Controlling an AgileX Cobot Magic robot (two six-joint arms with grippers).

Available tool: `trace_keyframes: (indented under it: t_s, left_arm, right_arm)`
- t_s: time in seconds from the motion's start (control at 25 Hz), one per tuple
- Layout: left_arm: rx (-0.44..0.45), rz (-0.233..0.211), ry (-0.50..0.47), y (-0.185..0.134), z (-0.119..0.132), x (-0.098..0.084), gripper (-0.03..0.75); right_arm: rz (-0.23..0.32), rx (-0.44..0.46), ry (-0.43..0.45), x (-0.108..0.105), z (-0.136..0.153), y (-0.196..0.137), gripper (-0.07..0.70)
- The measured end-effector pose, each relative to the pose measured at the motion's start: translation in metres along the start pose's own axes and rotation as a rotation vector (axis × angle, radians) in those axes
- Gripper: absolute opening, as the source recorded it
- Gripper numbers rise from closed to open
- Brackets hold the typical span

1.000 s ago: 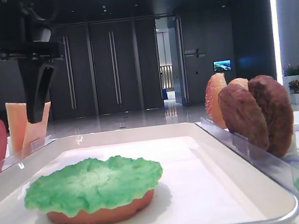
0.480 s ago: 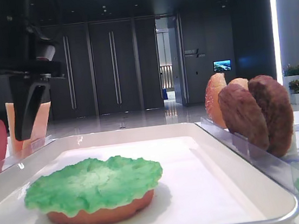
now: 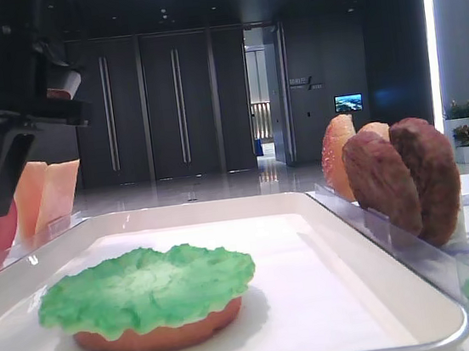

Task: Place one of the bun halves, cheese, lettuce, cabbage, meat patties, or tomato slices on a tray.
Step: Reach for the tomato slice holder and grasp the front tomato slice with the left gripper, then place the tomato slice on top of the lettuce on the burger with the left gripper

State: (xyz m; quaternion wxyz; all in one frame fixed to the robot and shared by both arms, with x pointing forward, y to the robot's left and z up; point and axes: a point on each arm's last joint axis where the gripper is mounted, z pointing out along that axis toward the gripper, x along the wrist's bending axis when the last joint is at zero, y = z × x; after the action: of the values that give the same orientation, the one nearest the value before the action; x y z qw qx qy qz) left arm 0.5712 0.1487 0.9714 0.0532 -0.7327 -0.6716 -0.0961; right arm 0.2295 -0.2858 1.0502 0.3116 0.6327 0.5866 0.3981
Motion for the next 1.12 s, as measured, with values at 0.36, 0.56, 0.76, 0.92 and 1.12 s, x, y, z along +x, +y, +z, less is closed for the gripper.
trace_keyframes:
  t_s: [0.36,0.56,0.76,0.92,1.12]
  left_arm:
    - [-0.042,-0.037,-0.092,-0.015,-0.042,0.006,0.066]
    - [-0.161,-0.049,-0.286,-0.043,-0.089,0.012,0.066]
    - [-0.214,-0.007,-0.501,-0.085,-0.09,0.013,0.066]
    - [-0.263,0.02,-0.645,-0.114,-0.082,0.013,0.066]
    - [-0.283,0.053,-0.778,-0.138,-0.055,0.012,0.066]
  right_arm:
    - [0.0,-0.001,0.0,0.0,0.0,0.0,0.591]
    - [0.0,-0.001,0.0,0.0,0.0,0.0,0.591]
    - [0.0,-0.001,0.0,0.0,0.0,0.0,0.591]
    - [0.0,-0.001,0.0,0.0,0.0,0.0,0.591]
    - [0.0,-0.001,0.0,0.0,0.0,0.0,0.591]
